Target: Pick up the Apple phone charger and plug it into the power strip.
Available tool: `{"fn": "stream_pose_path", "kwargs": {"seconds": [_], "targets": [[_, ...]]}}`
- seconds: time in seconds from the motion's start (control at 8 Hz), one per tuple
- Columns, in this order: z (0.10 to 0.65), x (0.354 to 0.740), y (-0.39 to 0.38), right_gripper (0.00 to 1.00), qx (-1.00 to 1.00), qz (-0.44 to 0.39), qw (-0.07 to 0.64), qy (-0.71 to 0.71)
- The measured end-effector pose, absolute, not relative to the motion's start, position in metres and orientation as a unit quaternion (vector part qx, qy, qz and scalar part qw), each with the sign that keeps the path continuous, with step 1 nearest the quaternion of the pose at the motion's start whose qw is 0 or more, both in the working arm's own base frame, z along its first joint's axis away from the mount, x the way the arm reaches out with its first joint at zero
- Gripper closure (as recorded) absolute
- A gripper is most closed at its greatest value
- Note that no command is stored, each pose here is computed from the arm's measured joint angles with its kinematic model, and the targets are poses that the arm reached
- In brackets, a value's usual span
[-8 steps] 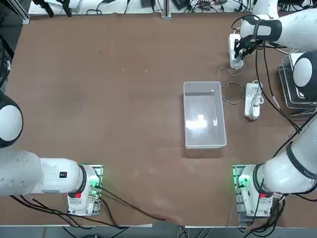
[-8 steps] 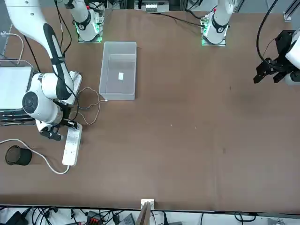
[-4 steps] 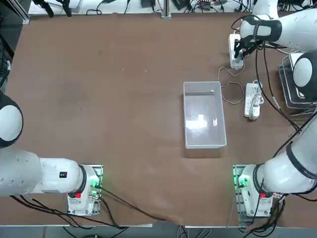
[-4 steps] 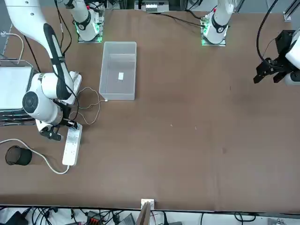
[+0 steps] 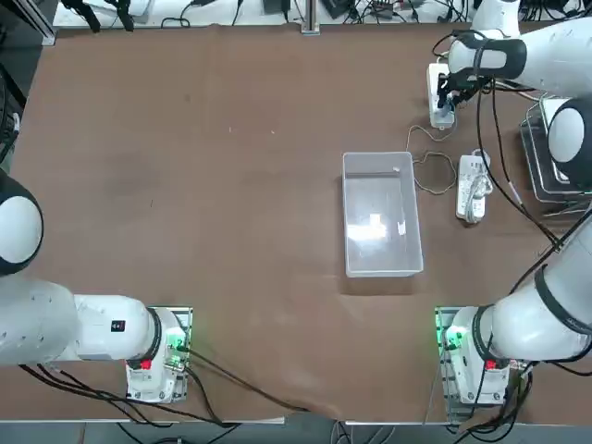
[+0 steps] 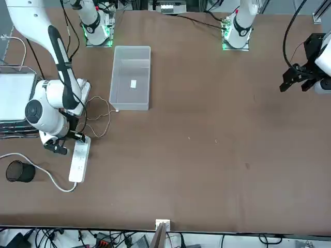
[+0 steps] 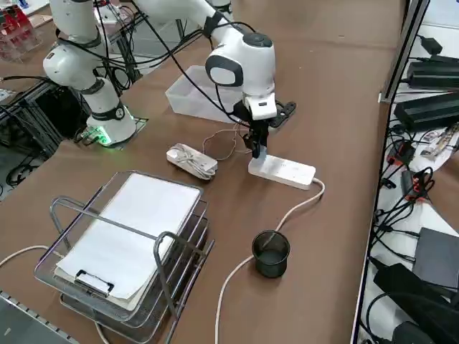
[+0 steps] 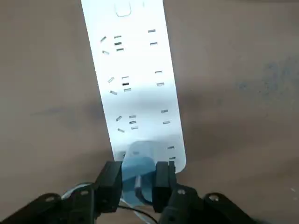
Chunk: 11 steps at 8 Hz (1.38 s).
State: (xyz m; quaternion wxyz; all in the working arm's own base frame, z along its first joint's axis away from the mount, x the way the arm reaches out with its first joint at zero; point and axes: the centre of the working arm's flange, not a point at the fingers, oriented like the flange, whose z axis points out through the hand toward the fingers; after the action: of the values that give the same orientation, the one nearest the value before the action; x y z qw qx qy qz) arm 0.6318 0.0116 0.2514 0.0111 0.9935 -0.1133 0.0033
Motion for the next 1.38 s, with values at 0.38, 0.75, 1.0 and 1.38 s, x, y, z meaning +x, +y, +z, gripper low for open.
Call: {"fn": "stream_pose_path", "kwargs": {"seconds": [0.38,0.75,1.0,1.38], "targets": [[0.2508,0.6315,0.0115,0.63,0.994,0.01,0.011,-0.111],[0.25,0.6304,0.0113,0.63,0.994,0.016,0.011,-0.11],[0.2499,0.6285,0.0112,0.63,0.994,0.021,0.01,-0.109],[0.2493,0.6271,0.0109,0.63,0.994,0.028,0.01,-0.108]]}}
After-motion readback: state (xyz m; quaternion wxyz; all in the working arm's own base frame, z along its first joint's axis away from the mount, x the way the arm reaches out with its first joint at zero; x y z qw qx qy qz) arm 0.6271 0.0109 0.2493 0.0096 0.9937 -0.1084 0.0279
